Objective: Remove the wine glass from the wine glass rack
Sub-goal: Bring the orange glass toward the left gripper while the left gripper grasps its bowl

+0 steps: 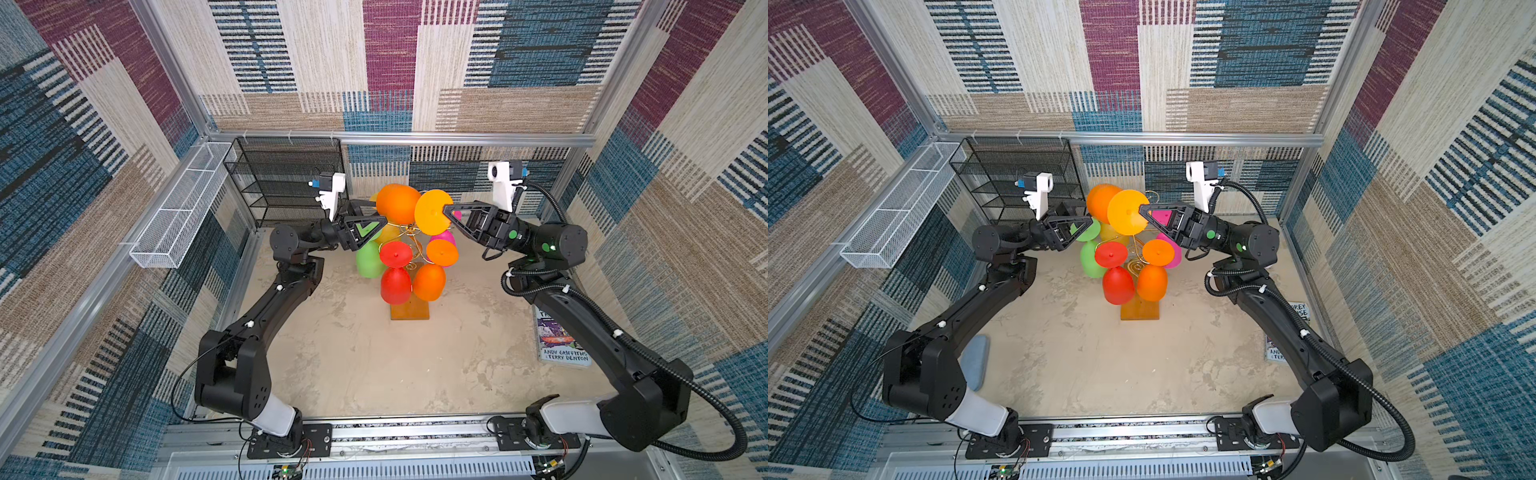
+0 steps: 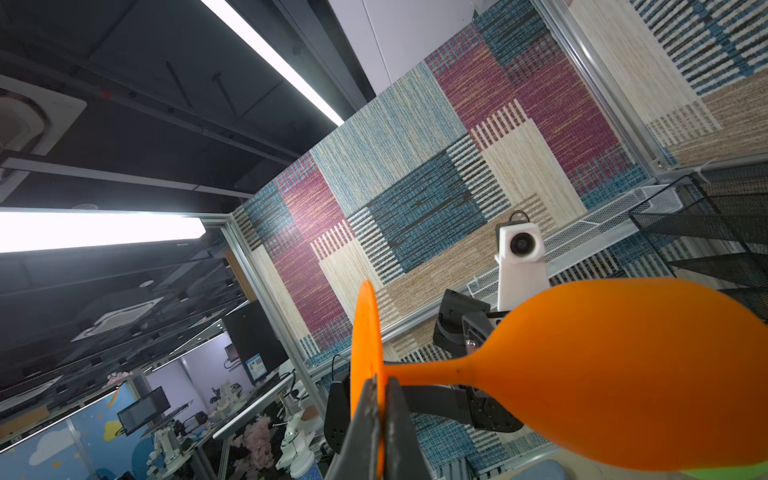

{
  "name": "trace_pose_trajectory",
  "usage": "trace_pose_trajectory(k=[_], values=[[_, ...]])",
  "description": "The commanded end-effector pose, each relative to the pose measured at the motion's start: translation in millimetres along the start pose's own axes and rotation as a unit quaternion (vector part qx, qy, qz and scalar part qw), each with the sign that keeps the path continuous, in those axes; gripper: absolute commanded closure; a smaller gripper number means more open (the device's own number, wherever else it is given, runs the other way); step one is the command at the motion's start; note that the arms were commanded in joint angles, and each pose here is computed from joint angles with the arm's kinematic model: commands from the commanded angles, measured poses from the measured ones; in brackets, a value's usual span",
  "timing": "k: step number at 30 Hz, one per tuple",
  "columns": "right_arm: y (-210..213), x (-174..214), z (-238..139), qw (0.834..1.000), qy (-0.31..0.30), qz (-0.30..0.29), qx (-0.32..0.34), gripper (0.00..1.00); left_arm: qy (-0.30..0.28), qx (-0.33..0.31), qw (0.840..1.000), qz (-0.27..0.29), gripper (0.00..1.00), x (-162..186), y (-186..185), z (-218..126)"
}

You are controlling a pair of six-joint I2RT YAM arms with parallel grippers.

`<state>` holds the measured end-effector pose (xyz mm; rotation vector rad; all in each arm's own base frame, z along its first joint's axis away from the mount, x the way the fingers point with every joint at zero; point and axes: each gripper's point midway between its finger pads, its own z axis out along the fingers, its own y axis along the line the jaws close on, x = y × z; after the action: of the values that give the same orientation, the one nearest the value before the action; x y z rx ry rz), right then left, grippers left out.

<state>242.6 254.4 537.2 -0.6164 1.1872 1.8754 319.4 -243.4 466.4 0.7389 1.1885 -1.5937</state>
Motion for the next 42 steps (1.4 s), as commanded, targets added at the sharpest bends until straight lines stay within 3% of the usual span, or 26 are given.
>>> trace_pose_trajectory(k=[1,5,10,19,26,34,40,42], values=[[17,-2,-3,0.999,-0.019,0.005,-0.047,1.0,0.004,0.018,1.0,0.02,0.19,-1,-14,2],[13,1,-11,0.994,-0.031,0.047,-0.09,1.0,0.003,0.026,0.999,0.027,0.25,-2,-21,4],[-1,1,-22,0.99,-0.056,0.08,-0.104,1.0,0.004,0.03,0.999,0.032,0.43,0,-29,3],[-2,-8,-33,0.987,-0.077,0.087,-0.11,1.0,0.006,0.032,0.999,0.039,0.46,2,-35,0],[-13,-14,-50,0.972,-0.111,0.14,-0.153,1.0,0.0,0.036,0.999,0.039,0.5,0,-36,1],[-17,-19,-55,0.968,-0.128,0.147,-0.158,1.0,-0.001,0.037,0.999,0.039,0.65,-1,-37,2],[-21,-21,-59,0.966,-0.134,0.158,-0.155,1.0,-0.009,0.036,0.999,0.039,0.88,-4,-37,2],[-25,-20,-59,0.966,-0.131,0.164,-0.149,0.94,-0.012,0.035,0.999,0.037,0.97,-6,-37,2]])
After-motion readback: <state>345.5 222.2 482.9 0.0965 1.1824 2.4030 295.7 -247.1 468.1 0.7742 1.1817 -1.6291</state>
